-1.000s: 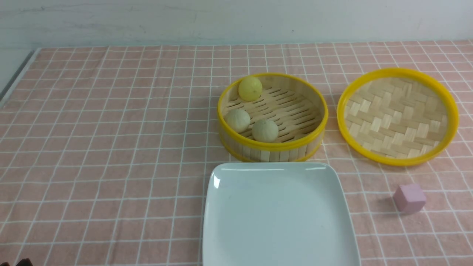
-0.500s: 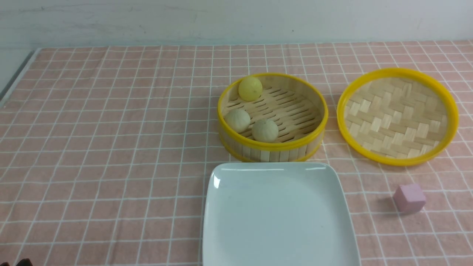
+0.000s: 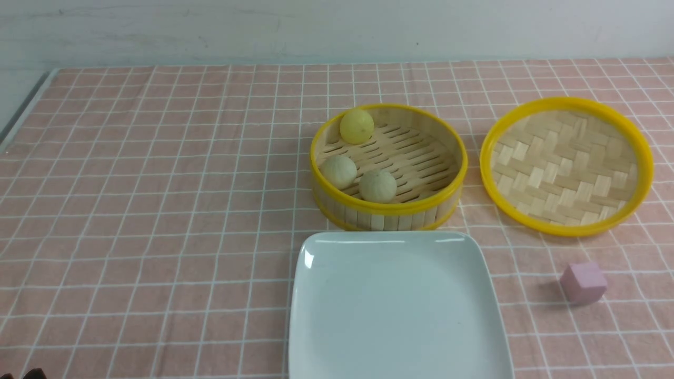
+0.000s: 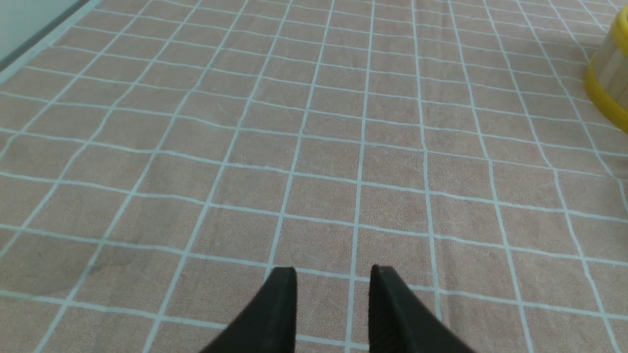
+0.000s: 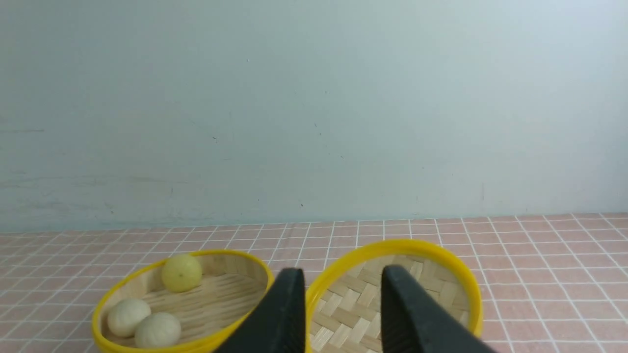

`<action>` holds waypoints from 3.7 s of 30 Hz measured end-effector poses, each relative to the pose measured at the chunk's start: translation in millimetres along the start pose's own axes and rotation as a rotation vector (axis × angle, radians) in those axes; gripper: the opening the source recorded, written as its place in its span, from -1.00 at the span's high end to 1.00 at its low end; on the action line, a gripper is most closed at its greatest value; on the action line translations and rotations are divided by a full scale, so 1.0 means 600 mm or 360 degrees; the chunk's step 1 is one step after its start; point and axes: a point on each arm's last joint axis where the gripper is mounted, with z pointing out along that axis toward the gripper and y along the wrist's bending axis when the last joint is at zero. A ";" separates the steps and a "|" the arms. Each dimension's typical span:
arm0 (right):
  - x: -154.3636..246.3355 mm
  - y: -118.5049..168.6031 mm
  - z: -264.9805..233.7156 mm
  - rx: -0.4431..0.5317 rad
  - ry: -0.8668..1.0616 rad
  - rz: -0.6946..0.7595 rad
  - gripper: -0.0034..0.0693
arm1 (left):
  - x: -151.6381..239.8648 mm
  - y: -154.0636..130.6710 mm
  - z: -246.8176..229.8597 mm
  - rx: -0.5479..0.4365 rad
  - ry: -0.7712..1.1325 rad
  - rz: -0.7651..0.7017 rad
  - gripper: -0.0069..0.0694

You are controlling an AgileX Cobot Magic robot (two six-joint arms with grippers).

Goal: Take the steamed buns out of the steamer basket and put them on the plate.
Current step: Use the right arm to grab the steamed stuffed bun that is closest to it

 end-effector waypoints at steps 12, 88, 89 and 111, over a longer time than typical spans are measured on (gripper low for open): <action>0.000 0.002 0.000 -0.0018 0.0005 0.0037 0.25 | 0.000 0.000 0.000 0.0000 0.0000 0.0000 0.18; -0.075 0.054 0.252 -0.0836 0.1071 -0.0317 -0.11 | -0.195 -0.062 -0.019 0.0381 -0.0025 -0.0196 -0.22; -0.074 0.053 0.266 -0.0862 0.1114 -0.0319 -0.11 | -0.204 -0.064 -0.014 0.0385 -0.0003 -0.0196 -0.22; 0.026 0.189 0.535 -0.1188 0.1548 -0.0722 -0.11 | -0.219 -0.078 0.017 0.0456 0.0177 -0.0075 -0.17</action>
